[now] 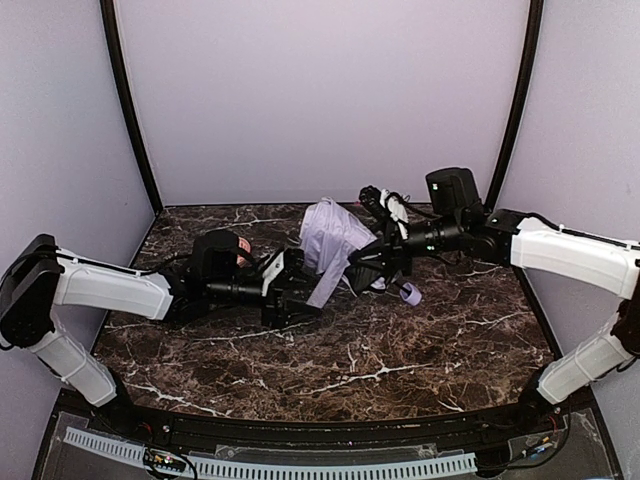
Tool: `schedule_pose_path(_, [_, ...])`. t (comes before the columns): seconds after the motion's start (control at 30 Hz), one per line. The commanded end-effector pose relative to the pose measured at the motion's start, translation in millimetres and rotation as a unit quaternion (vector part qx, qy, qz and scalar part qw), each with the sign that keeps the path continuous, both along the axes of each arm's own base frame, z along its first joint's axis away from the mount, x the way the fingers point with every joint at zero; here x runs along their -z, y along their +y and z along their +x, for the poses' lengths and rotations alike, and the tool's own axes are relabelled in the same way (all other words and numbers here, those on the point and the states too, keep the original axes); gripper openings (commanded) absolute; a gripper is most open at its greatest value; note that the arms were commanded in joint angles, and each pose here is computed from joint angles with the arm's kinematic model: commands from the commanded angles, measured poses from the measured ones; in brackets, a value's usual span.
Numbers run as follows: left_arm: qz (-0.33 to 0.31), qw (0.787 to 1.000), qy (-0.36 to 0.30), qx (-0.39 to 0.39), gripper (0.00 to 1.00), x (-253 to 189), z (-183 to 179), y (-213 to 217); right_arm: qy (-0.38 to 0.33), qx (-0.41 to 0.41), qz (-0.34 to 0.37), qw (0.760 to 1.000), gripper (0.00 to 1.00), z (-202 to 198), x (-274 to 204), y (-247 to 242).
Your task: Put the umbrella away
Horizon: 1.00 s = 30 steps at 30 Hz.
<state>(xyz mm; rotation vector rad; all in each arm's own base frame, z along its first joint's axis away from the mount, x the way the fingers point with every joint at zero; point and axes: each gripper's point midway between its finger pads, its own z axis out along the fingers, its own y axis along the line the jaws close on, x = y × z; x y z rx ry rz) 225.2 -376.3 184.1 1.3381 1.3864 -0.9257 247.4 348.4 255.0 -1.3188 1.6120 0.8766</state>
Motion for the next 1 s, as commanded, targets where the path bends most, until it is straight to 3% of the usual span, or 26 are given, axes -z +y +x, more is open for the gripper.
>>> schedule_pose_path(0.0, [-0.031,0.999,-0.026,0.009,0.72,-15.7,-0.8,-8.7,-0.026,-0.054,0.053,0.997,0.0,-16.9,-46.5,6.2])
schedule_pose_path(0.1, [-0.034,0.999,-0.036,0.021,0.71,-17.8,-1.8,-12.2,-0.045,-0.082,0.068,0.993,0.0,-25.4,-69.2,7.3])
schedule_pose_path(0.13, [-0.032,0.998,-0.035,0.029,0.64,-16.6,-3.0,-14.1,-0.047,-0.087,0.068,0.993,0.0,-27.1,-71.7,7.3])
schedule_pose_path(0.27, [-0.028,0.998,-0.021,0.057,0.16,-15.2,-10.3,-17.5,-0.052,-0.086,0.061,0.993,0.0,-25.4,-75.7,5.8])
schedule_pose_path(0.33, [-0.027,0.997,-0.018,0.07,0.02,-16.6,-17.5,-14.8,-0.05,-0.075,0.052,0.995,0.0,-20.5,-73.1,3.4])
schedule_pose_path(0.6, [-0.004,0.994,0.0,0.107,0.0,-14.8,-42.1,-0.6,-0.031,-0.032,0.033,0.998,0.0,4.0,-58.4,-8.6])
schedule_pose_path(0.77, [0.019,0.993,-0.028,0.116,0.0,-23.2,-60.3,21.0,-0.006,0.005,0.029,1.0,0.0,27.2,-63.3,-26.4])
schedule_pose_path(0.97, [0.06,0.991,-0.052,0.107,0.0,-20.9,-62.2,41.0,-0.03,0.017,0.004,0.999,0.0,34.0,-67.5,-31.2])
